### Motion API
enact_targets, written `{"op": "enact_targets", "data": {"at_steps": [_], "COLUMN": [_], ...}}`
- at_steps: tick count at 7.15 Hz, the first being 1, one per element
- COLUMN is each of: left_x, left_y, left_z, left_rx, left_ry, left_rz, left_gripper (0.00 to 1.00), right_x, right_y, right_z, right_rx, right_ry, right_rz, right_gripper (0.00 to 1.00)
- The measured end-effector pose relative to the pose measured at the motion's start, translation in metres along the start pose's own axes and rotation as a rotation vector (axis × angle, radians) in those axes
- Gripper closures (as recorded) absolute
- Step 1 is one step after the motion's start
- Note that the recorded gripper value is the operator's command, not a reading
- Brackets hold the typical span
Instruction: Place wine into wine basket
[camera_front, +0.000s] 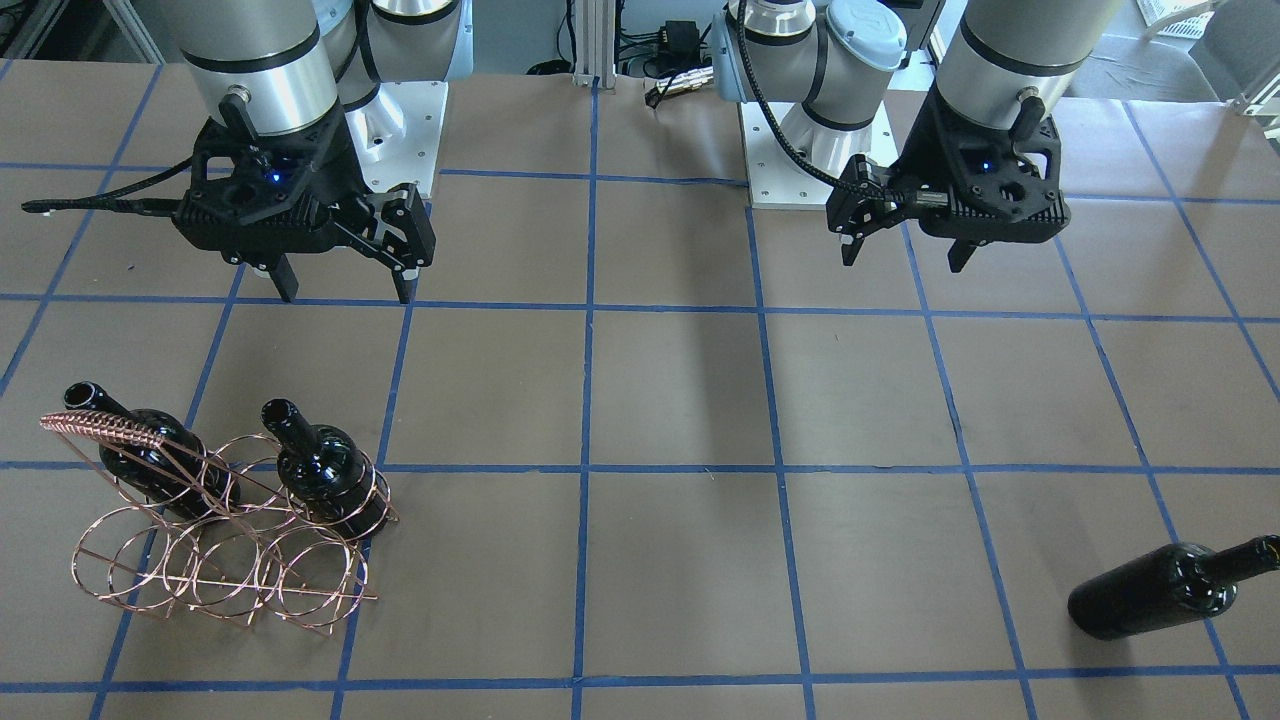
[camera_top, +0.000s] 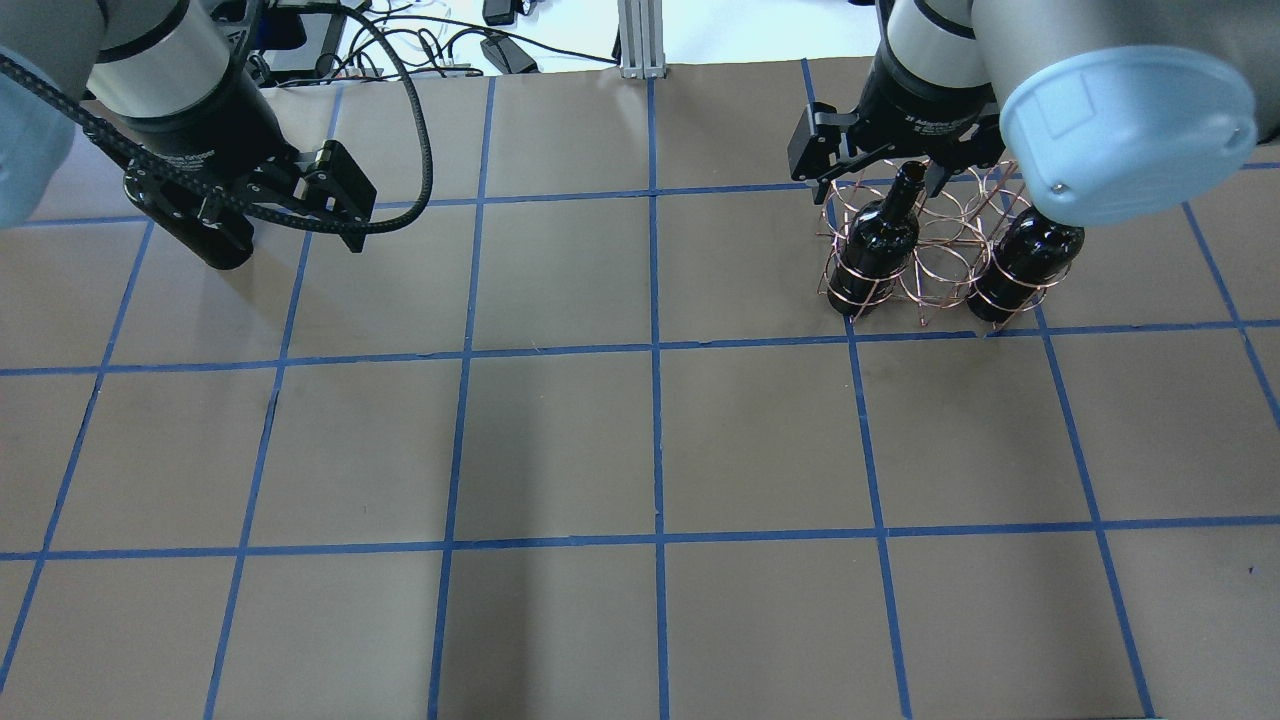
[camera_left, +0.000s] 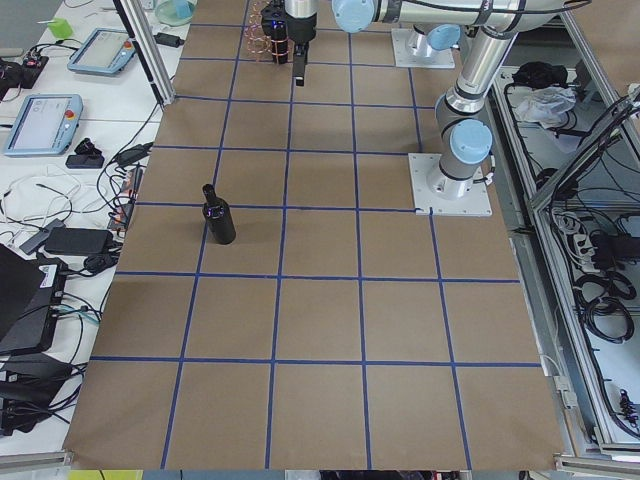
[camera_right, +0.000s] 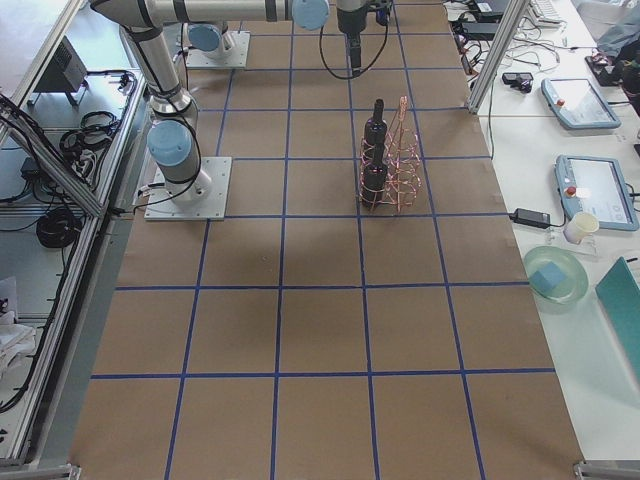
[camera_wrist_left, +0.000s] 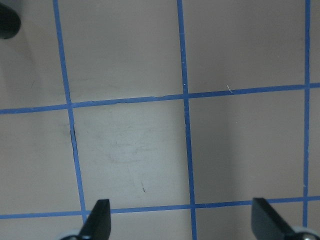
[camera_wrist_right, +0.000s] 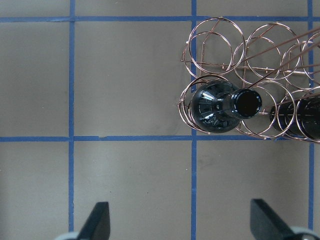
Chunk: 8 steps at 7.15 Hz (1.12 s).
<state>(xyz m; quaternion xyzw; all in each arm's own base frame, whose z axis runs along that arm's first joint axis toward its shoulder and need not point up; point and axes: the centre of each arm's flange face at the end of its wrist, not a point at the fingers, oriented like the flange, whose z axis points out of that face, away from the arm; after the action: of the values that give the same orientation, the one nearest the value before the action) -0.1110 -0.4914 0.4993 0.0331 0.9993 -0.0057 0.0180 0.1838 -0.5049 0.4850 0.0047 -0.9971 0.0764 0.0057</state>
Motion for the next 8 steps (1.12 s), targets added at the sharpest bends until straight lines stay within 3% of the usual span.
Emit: {"op": "enact_targets", "data": {"at_steps": [5,8], "left_x": [-0.001,-0.018], "left_y": [0.004,0.003], "left_z": [0.003,0.003], "left_rx": [-0.010,-0.022], "left_ry": [-0.003,-0.025], "left_rz": [0.002,0.055], "left_gripper": [0.00,0.00], "right_x": [0.000,0.000], "right_y": [0.000,0.000], "right_z": [0.000,0.000], "right_rx": [0.001,0.000], "right_ry": [0.001,0.002], "right_rz": [-0.006,-0.011], "right_gripper": [0.00,0.00]}}
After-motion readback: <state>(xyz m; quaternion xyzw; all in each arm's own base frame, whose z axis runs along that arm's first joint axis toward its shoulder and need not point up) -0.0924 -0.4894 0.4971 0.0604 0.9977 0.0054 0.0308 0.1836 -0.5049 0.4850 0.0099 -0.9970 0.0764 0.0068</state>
